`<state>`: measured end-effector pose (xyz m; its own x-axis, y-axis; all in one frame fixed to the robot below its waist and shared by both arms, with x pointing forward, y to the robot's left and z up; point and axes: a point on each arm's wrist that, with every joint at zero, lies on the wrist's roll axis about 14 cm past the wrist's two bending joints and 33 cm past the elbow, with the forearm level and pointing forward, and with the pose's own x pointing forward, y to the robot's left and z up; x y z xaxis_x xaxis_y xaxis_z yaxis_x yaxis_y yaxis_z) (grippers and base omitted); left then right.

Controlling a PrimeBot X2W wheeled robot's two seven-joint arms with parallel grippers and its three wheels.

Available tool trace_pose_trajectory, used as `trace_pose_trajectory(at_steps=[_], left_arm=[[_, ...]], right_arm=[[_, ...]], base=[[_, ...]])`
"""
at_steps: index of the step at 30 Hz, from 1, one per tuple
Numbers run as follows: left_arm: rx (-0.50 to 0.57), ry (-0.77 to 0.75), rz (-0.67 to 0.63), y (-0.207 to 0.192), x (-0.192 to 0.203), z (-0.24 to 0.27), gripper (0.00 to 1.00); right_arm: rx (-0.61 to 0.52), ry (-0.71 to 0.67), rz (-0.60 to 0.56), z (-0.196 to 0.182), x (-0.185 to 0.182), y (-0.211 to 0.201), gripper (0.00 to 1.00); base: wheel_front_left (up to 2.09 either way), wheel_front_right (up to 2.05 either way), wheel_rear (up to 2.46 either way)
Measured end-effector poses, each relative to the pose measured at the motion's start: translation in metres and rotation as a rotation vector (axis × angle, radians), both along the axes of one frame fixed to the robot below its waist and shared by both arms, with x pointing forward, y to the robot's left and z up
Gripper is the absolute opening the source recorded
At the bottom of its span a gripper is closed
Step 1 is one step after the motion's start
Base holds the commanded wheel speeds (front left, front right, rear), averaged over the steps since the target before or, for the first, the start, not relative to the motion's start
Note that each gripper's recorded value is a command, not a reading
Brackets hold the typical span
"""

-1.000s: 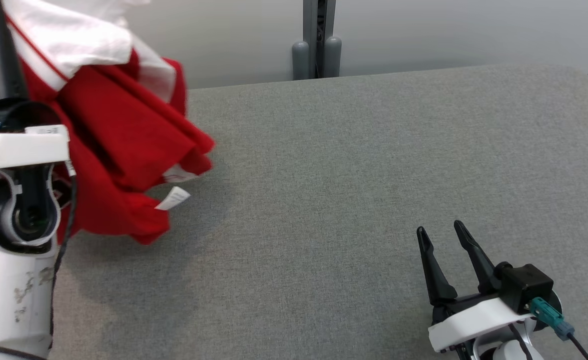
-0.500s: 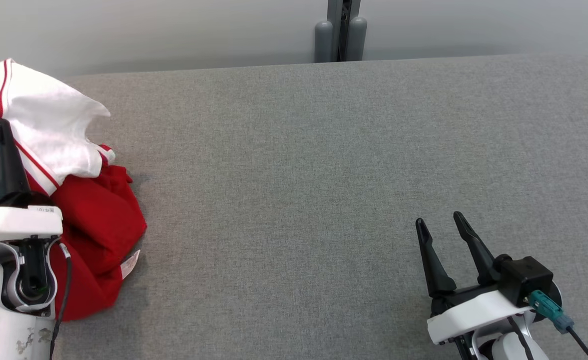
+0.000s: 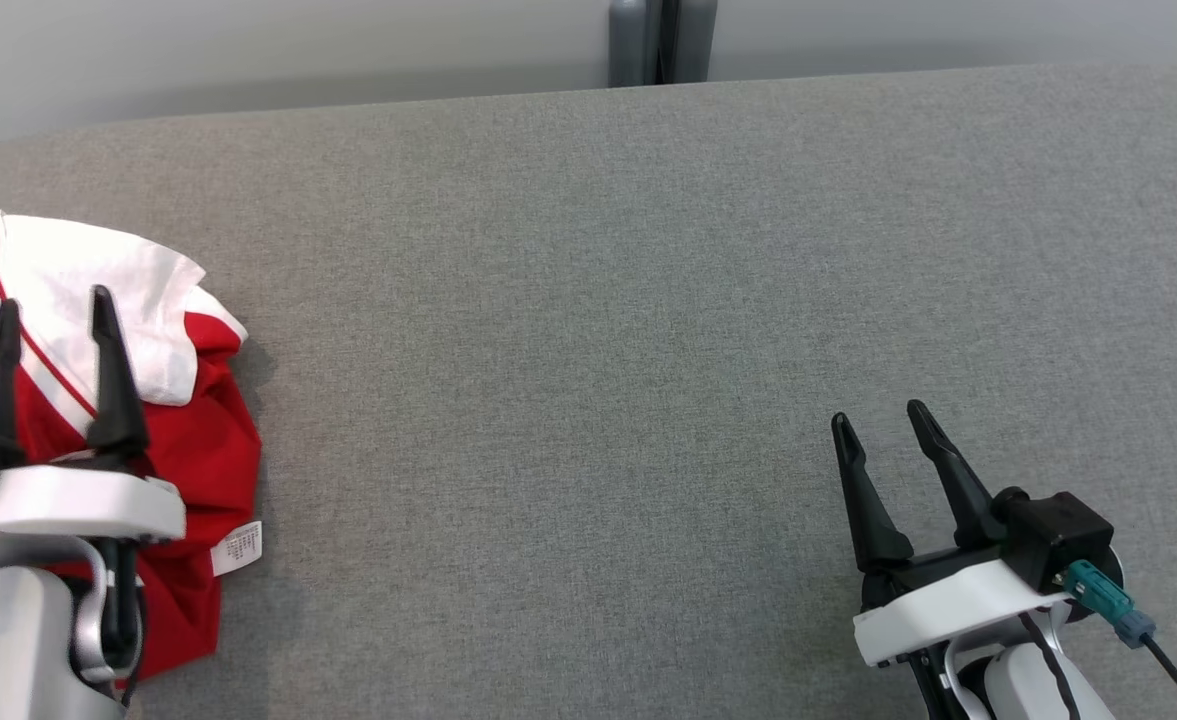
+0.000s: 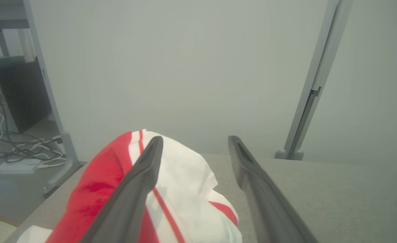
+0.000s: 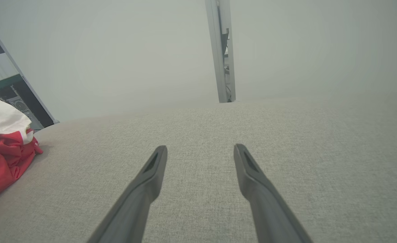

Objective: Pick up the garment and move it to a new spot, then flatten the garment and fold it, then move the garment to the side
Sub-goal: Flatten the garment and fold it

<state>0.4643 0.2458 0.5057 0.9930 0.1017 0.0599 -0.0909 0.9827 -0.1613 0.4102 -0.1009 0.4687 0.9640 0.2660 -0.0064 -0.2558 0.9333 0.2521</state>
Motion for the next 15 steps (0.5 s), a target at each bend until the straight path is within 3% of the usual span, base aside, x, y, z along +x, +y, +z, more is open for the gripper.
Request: trace_pose_trajectory(at_steps=[2, 3, 8, 15], left_arm=[[0.111, 0.003, -0.042, -0.016, -0.005, -0.002, 1.00], [0.111, 0.003, -0.042, -0.016, -0.005, -0.002, 1.00], [0.388, 0.087, -0.147, -0.043, -0.024, -0.033, 1.00], [0.560, 0.234, -0.113, -0.024, -0.018, -0.060, 1.00]], right_arm=[[0.004, -0.003, -0.006, 0.001, 0.002, -0.002, 1.00], [0.004, -0.003, -0.006, 0.001, 0.002, -0.002, 1.00], [0.008, 0.004, -0.005, -0.002, 0.003, -0.001, 1.00], [0.014, 0.005, 0.012, -0.002, 0.005, 0.005, 1.00]], base=[[0.00, 0.00, 0.00], [0.00, 0.00, 0.00], [0.00, 0.00, 0.00], [0.00, 0.00, 0.00]])
